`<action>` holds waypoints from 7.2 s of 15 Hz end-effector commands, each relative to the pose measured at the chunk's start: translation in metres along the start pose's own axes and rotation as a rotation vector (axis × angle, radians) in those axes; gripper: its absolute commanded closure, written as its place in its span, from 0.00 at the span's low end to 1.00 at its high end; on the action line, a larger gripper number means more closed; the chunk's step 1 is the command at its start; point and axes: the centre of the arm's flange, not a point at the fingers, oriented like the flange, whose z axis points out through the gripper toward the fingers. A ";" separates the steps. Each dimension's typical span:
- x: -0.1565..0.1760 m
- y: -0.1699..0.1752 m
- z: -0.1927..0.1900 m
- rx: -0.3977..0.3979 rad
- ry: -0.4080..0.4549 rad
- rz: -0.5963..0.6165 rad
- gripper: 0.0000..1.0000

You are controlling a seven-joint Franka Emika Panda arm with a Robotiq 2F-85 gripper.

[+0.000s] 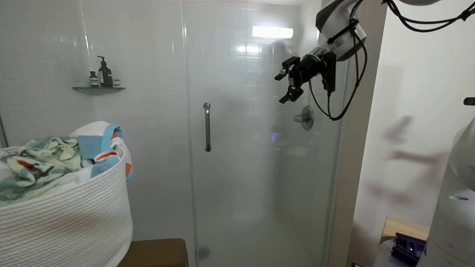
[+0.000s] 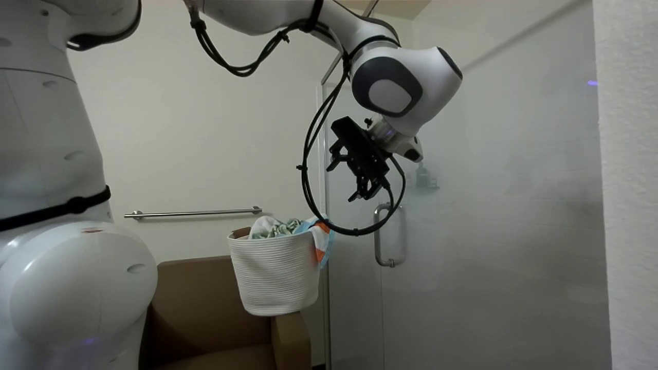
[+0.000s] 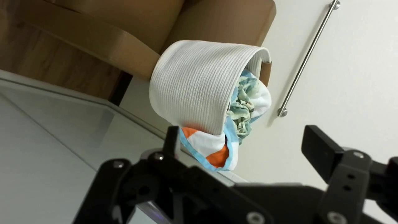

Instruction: Open the door

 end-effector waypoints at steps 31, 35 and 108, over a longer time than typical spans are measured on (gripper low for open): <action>0.008 -0.030 0.018 -0.052 -0.062 -0.147 0.00; 0.015 -0.042 0.039 0.006 -0.016 -0.242 0.00; 0.101 0.106 0.102 0.024 0.488 -0.771 0.00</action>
